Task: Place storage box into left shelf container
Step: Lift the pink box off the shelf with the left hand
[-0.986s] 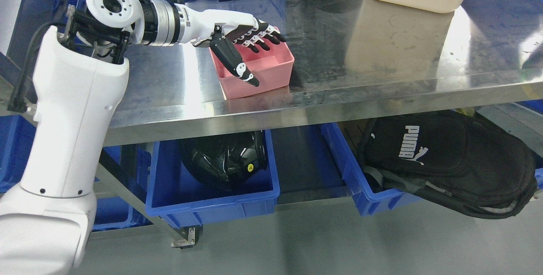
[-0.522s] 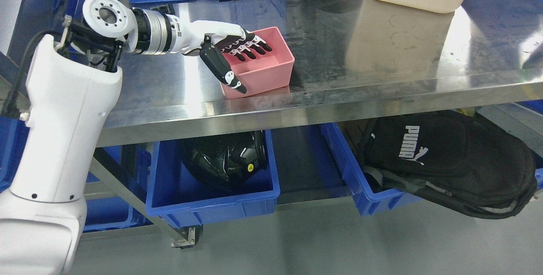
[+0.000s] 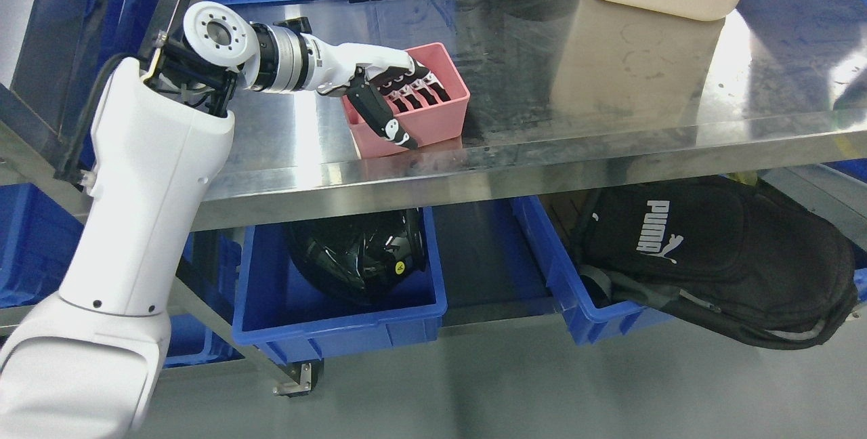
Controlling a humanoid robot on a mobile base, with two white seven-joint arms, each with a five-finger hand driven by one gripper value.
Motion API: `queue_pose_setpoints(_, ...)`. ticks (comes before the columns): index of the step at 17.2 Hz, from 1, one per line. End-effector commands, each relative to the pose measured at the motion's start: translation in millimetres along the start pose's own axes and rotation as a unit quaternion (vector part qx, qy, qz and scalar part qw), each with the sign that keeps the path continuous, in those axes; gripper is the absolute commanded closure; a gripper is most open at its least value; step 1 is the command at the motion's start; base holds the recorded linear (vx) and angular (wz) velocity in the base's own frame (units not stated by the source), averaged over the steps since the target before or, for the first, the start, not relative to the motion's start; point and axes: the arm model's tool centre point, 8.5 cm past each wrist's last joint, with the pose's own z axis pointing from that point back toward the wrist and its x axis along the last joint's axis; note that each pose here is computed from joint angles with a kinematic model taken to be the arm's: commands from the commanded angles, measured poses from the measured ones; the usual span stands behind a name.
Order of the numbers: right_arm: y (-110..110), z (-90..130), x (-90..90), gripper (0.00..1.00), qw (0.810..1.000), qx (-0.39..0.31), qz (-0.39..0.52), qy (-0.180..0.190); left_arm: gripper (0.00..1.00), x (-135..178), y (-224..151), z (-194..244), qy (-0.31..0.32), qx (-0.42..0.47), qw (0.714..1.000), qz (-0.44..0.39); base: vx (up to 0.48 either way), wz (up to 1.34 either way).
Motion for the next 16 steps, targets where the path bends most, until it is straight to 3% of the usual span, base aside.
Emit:
queue_pose_setpoints(1, -11.3, -0.6, 0.2, 0.0, 1.0, -0.009, -0.002, -0.004, 0.7, -3.9, -5.4, -18.0, -0.015, -0.021, 0.999, -0.024, 0.0, 0.0)
queue_pose_setpoints(3, -11.3, -0.6, 0.2, 0.0, 1.0, -0.009, -0.002, -0.004, 0.91, -9.8, -2.5, -9.1, -0.031, -0.022, 0.999, -0.03, 0.0, 0.0)
queue_pose_setpoints(5, -11.3, -0.6, 0.2, 0.0, 1.0, -0.009, -0.002, -0.004, 1.0, -13.4, 2.2, -1.3, -0.047, -0.012, 0.998, -0.041, 0.0, 0.0)
queue_pose_setpoints(7, -11.3, -0.6, 0.2, 0.0, 1.0, -0.009, -0.002, -0.004, 1.0, -12.7, 12.5, 10.7, -0.078, 0.015, 0.997, -0.019, 0.0, 0.0)
queue_pose_setpoints(9, -11.3, -0.6, 0.2, 0.0, 1.0, -0.009, -0.002, -0.004, 0.99, -12.9, 19.0, 18.0, -0.15, 0.055, 0.986, 0.041, 0.0, 0.0)
queue_pose_setpoints(11, -11.3, -0.6, 0.2, 0.0, 1.0, -0.009, -0.002, -0.004, 0.99, -33.2, 11.9, 21.5, -0.192, 0.067, 0.975, 0.089, 0.0, 0.0)
queue_pose_setpoints(13, -11.3, -0.6, 0.2, 0.0, 1.0, -0.009, -0.002, -0.004, 0.99, -28.6, 10.9, 25.5, -0.279, 0.091, 0.948, 0.128, 0.0, 0.0)
queue_pose_setpoints(16, -11.3, -0.6, 0.2, 0.0, 1.0, -0.009, -0.002, -0.004, 0.99, -19.3, 12.7, 37.6, -0.36, 0.125, 0.911, 0.157, 0.0, 0.0)
